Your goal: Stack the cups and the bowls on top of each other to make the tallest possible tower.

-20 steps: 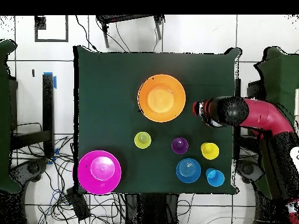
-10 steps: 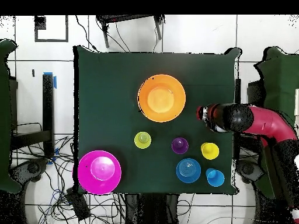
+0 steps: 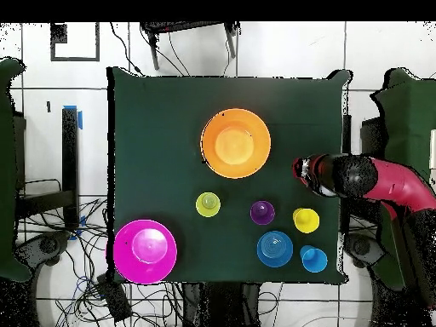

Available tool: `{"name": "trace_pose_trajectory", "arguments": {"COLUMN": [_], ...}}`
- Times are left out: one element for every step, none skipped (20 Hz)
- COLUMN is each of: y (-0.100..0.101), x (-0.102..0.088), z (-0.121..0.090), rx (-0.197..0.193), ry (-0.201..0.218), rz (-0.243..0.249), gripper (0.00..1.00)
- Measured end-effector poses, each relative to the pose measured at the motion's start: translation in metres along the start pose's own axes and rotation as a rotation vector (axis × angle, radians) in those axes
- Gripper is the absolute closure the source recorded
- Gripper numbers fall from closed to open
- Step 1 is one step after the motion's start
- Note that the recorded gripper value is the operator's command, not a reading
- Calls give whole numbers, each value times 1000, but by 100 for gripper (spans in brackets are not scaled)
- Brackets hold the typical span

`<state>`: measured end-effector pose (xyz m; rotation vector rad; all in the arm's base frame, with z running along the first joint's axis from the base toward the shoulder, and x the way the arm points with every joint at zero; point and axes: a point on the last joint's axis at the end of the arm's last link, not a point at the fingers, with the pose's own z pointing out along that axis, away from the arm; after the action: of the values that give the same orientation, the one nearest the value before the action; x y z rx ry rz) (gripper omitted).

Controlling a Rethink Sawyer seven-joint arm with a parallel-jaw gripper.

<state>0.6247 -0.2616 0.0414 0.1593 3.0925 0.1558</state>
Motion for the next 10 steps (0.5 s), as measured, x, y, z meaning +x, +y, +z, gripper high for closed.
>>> {"name": "trace_pose_trajectory", "arguments": {"y": [0, 0, 0, -1, -1, -1, -2, -3, -3, -3], "x": [0, 0, 0, 0, 0, 0, 0, -1, -1, -2], "z": [0, 0, 0, 0, 1, 1, 1, 1, 1, 1], "rx": [0, 0, 0, 2, 4, 5, 9, 11, 11, 12], "ry": [0, 0, 0, -1, -4, -6, -14, -22, -24, -28], "rz": [0, 0, 0, -1, -2, -2, -4, -4, -4, -4], "gripper": [0, 0, 0, 0, 0, 0, 0, 0, 0, 0]}}
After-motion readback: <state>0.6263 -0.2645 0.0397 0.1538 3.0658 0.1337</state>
